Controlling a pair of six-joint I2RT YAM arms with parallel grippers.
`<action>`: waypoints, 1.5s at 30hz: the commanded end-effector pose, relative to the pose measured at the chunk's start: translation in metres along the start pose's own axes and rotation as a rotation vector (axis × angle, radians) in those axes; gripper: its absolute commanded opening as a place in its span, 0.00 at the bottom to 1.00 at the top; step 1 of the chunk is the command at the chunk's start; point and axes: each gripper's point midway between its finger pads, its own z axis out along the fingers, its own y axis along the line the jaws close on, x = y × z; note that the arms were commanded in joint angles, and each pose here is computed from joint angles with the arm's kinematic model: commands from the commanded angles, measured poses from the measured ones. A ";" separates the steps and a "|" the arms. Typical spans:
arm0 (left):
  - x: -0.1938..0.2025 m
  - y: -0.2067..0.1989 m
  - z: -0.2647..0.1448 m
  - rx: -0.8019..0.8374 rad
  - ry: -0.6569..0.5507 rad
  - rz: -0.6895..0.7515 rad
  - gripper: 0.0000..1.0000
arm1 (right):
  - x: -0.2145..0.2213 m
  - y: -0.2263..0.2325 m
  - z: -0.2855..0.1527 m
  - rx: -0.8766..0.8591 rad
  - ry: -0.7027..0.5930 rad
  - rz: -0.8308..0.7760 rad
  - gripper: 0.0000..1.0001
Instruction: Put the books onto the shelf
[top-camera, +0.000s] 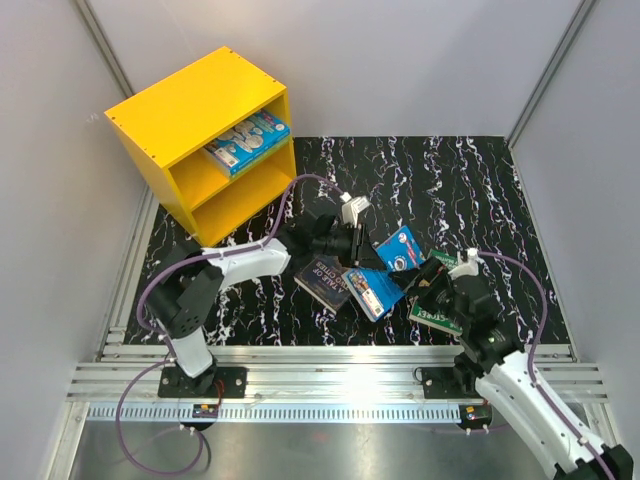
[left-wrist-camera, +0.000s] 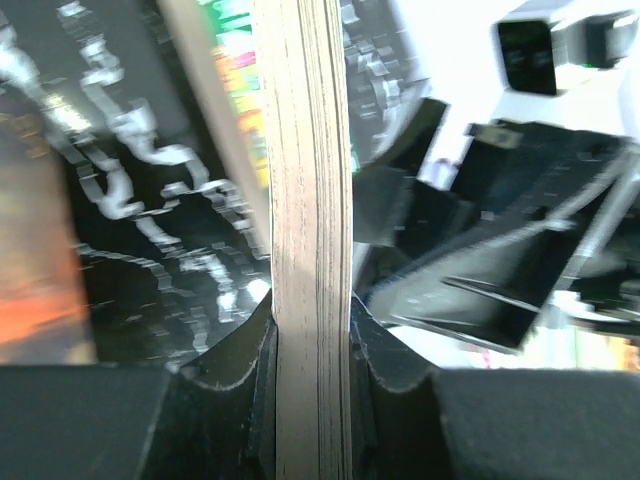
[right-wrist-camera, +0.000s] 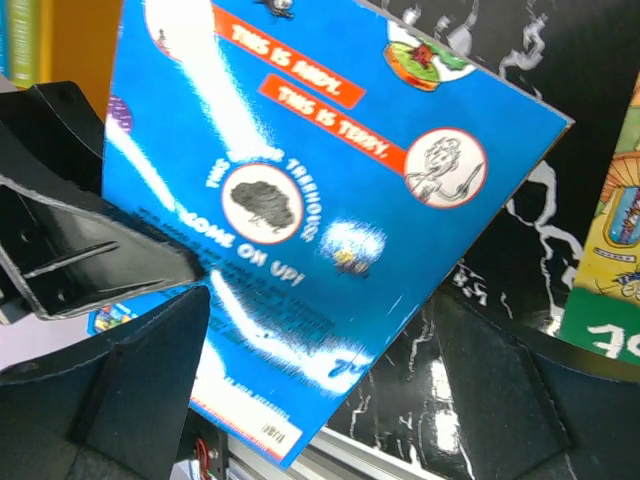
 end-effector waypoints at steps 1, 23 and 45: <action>-0.006 -0.079 -0.022 0.247 0.022 0.028 0.00 | -0.015 0.015 -0.010 -0.042 -0.058 -0.022 1.00; -0.043 -0.068 -0.044 -0.098 -0.114 0.063 0.23 | -0.059 0.136 -0.063 -0.422 -0.134 0.035 0.00; -0.013 -0.057 -0.396 -1.090 -0.660 0.316 0.99 | -0.067 0.286 0.013 -0.706 0.100 0.043 0.00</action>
